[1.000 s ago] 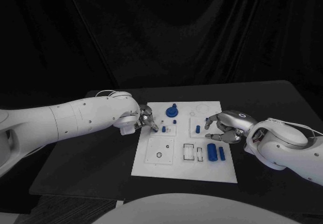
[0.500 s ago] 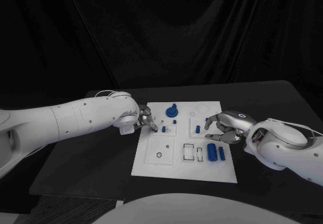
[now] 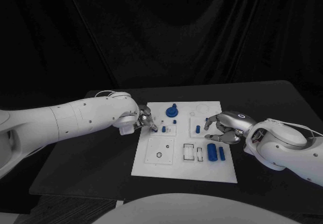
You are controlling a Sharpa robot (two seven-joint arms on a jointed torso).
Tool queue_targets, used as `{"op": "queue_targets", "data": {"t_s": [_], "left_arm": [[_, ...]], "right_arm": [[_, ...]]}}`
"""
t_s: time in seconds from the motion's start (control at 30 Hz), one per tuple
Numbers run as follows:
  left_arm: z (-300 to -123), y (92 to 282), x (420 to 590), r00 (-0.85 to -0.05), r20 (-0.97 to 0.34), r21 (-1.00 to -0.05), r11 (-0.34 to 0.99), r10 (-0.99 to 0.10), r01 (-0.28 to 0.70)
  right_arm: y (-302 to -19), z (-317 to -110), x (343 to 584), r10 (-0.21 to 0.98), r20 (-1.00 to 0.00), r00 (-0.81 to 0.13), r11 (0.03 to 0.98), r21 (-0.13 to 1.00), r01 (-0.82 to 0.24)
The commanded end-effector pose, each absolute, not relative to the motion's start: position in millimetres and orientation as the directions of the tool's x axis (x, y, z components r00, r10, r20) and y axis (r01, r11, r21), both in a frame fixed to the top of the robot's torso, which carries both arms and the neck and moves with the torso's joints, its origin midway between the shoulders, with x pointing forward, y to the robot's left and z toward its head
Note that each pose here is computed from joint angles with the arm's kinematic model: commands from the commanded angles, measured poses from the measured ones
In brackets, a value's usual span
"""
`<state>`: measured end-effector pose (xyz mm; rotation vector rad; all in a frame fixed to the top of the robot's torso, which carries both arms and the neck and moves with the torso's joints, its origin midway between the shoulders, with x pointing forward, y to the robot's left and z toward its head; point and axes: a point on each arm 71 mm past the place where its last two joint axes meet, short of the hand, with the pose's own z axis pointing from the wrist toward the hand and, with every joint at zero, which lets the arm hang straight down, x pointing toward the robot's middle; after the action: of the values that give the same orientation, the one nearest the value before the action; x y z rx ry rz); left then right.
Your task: Assemble the parts on the task board
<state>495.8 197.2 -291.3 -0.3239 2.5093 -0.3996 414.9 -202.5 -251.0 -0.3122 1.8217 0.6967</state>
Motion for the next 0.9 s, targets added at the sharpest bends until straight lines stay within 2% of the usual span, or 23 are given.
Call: {"op": "queue_targets", "data": {"t_s": [0.03,0.9], "left_arm": [[-294.0,196.5,493.7,-0.818,-0.489,-0.345,0.929,-0.302,-0.136],[-297.3,195.4,493.0,-0.831,-0.475,-0.338,0.932,-0.289,-0.131]], "right_arm": [[-202.9,-253.0,414.6,0.115,-0.924,-0.365,0.802,0.303,-0.514],[-203.0,-254.3,414.8,0.112,-0.922,-0.369,0.805,0.302,-0.511]]}}
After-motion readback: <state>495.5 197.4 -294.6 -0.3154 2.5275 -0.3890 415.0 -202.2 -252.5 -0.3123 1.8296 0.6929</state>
